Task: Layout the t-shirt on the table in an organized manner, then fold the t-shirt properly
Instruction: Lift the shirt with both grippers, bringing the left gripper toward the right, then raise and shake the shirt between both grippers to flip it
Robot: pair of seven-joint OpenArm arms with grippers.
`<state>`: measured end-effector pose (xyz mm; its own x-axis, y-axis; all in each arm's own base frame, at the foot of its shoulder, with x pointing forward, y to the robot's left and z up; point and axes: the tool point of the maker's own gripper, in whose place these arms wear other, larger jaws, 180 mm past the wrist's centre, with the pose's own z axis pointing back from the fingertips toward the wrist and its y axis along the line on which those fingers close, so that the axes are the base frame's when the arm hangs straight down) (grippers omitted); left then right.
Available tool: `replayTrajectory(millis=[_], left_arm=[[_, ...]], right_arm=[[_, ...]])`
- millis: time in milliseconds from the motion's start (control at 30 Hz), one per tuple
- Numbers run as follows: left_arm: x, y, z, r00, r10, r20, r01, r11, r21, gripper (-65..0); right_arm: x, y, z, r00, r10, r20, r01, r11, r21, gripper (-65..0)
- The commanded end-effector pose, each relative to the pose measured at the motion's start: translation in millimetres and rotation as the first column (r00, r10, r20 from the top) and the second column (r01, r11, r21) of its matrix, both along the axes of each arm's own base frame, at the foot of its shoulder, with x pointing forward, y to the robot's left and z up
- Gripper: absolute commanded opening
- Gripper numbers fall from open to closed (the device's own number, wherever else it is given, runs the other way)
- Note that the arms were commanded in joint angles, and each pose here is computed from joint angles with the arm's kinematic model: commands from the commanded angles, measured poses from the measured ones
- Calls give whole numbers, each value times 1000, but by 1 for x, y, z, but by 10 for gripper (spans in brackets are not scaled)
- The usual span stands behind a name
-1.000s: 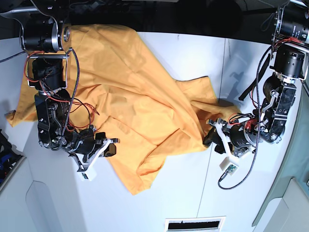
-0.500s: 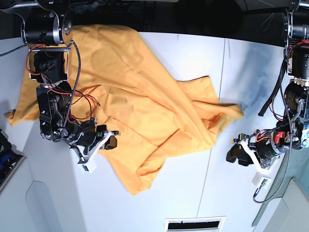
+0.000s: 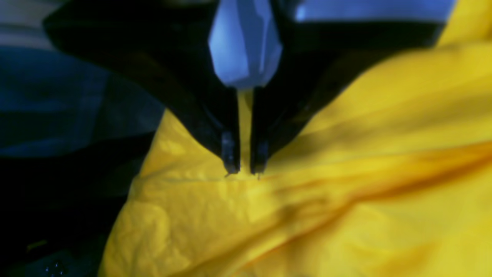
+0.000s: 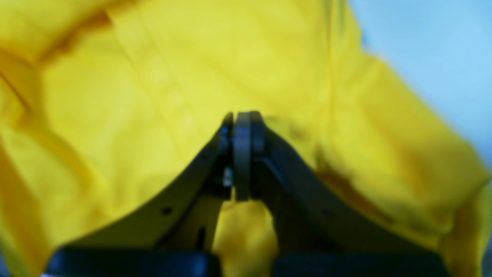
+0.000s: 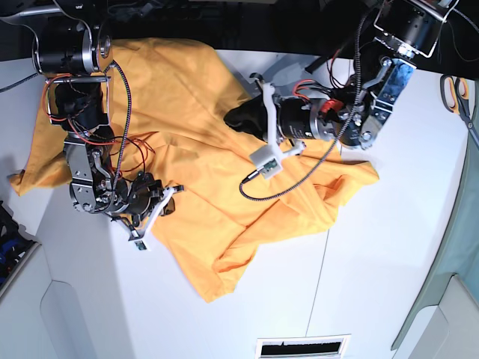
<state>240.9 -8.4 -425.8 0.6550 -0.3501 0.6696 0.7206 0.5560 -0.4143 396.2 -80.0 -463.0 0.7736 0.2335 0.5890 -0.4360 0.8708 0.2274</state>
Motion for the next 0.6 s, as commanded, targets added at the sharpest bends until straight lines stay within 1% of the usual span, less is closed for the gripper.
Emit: replayTrajectory(millis=[0, 67, 133, 200, 267, 333, 400, 500, 567], left_arm=[[14, -2, 5, 999, 34, 20, -34, 999, -21, -592], [7, -6, -15, 999, 39, -24, -39, 999, 7, -592], [3, 1, -38, 999, 28, -44, -24, 995, 95, -592], [8, 20, -58, 997, 51, -60, -39, 980, 195, -592], [22, 46, -70, 993, 104, -60, -84, 957, 279, -593], [39, 72, -73, 989, 143, -49, -118, 936, 332, -593], [60, 99, -69, 984, 179, -20, -158, 912, 380, -607], [95, 133, -54, 977, 210, 43, -208, 879, 429, -623], [118, 147, -41, 972, 218, 89, -235, 862, 449, -622]], right_arm=[[11, -2, 8, 1000, 14, 25, -13, 1000, -23, -650], [0, -5, -7, 999, 41, -17, -42, 997, -64, -650], [-5, -13, -13, 998, 47, -37, -50, 994, -94, -650], [-6, -28, -15, 998, 43, -43, -48, 991, -124, -650], [-6, -48, -15, 999, 20, -43, -25, 990, -141, -650], [-5, -68, -12, 999, -18, -43, 12, 991, -134, -650], [-6, -82, -9, 997, -54, -52, 48, 992, -116, -650], [-13, -92, -9, 992, -83, -99, 73, 993, -97, -650], [-21, -92, -12, 986, -87, -143, 76, 994, -78, -650]])
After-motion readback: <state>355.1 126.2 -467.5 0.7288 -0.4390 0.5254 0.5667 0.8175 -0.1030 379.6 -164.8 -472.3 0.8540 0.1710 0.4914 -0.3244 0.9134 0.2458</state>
